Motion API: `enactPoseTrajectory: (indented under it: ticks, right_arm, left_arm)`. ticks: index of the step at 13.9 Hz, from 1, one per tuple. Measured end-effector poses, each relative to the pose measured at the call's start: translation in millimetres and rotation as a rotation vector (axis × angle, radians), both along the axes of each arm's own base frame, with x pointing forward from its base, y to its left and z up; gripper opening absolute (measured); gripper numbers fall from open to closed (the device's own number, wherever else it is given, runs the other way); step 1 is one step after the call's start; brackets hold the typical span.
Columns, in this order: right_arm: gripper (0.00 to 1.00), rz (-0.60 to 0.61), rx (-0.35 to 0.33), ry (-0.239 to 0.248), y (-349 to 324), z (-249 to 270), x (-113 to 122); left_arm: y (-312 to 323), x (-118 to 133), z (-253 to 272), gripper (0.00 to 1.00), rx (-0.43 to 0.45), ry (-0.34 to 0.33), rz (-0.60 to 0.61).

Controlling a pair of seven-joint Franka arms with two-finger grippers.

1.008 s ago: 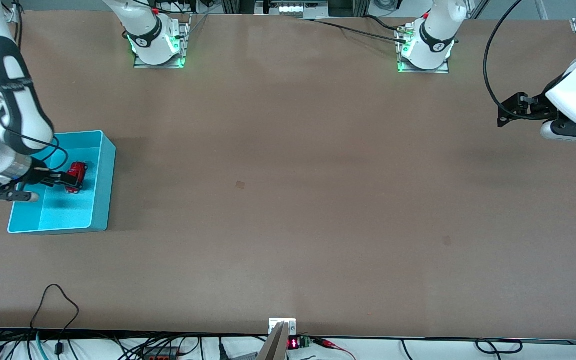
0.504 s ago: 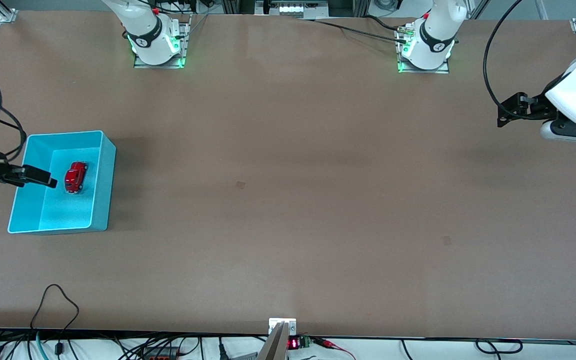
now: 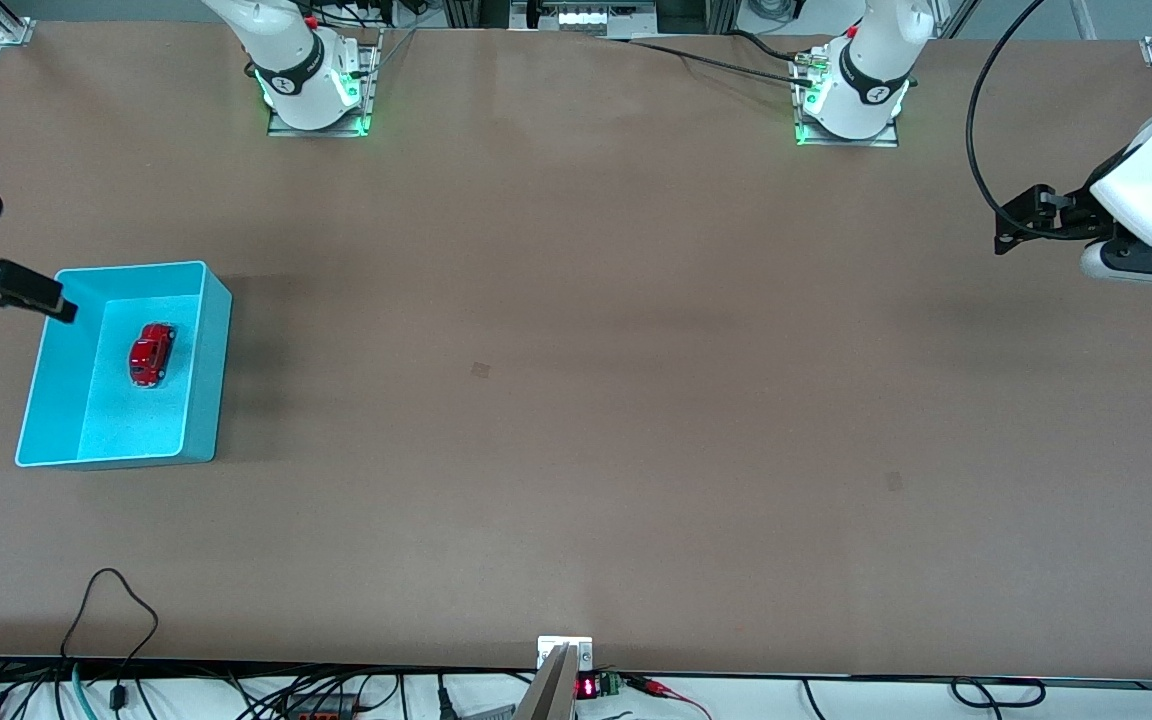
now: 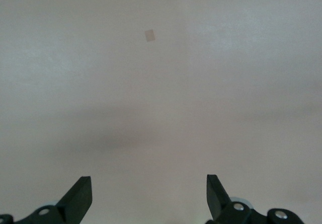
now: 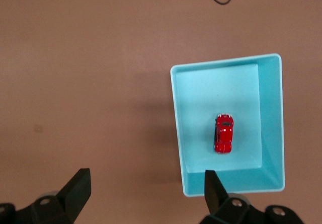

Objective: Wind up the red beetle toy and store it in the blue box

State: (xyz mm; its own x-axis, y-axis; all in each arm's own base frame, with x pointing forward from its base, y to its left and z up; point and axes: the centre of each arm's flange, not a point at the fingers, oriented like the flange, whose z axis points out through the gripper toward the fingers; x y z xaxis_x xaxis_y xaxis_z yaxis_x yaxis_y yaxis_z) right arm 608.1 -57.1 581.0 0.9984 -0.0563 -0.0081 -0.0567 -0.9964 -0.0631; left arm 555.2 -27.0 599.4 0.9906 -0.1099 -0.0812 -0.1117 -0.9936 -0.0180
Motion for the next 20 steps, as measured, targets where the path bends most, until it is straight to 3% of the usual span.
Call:
enactPoseTrajectory:
  ticks: [4, 13, 20]
  right_arm:
    - [1.0, -0.02, -0.004, 0.048, -4, -21, -18]
    - [1.0, 0.004, -0.059, 0.007, 6, -20, -74]
    - [1.0, 0.009, -0.058, 0.03, 8, -18, -82]
  left_arm:
    - [0, 0, 0, 1.0, 0.0, 0.0, 0.0]
    - [0, 0, 0, 1.0, 0.0, 0.001, 0.0]
    - [0, 0, 0, 1.0, 0.0, 0.001, 0.0]
